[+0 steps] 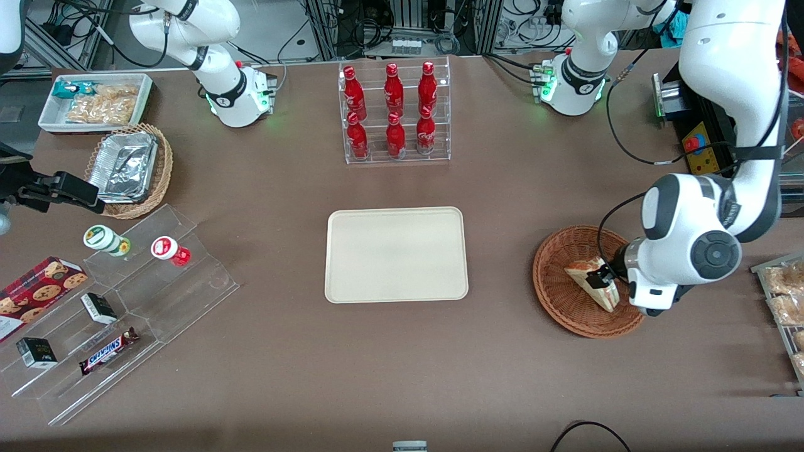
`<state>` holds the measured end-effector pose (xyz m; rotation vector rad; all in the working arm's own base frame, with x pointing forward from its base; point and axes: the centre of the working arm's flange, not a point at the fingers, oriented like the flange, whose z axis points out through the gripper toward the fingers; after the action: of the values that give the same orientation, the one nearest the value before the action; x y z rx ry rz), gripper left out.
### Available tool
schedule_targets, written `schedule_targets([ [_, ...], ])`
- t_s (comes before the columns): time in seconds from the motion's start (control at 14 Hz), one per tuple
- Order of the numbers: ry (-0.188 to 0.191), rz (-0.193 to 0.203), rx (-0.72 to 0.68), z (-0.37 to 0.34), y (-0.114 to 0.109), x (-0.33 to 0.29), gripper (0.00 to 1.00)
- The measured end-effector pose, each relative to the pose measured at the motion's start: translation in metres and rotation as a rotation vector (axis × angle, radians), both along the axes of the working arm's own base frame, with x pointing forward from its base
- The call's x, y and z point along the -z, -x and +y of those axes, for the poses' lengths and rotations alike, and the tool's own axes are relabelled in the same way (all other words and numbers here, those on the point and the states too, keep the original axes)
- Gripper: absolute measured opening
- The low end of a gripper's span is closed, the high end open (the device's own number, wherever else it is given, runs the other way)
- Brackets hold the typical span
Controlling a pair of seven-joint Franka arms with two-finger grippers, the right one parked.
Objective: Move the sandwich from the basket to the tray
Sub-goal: 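Close the left gripper on the sandwich wedge and lift it, then carry the sandwich with the left gripper over the cream tray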
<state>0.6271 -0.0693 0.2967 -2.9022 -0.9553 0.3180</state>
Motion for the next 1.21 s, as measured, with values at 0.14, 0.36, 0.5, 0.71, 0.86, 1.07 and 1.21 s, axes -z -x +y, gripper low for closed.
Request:
schedule_targets([
  [0.14,0.001,-0.007,-0.005,-0.001,0.009,0.019,1.0],
  [0.36,0.003,-0.019,-0.023,0.006,0.012,0.032,1.0],
  [0.5,0.01,-0.059,-0.048,0.012,0.006,0.041,1.0],
  [0.71,0.014,-0.067,-0.075,0.013,0.004,0.06,0.96],
  [0.86,0.013,-0.062,-0.079,0.013,0.004,0.064,0.75],
  [1.07,0.014,-0.061,-0.075,0.011,0.003,0.057,0.44],
  [1.21,0.007,-0.023,-0.052,-0.001,0.001,0.031,0.32],
])
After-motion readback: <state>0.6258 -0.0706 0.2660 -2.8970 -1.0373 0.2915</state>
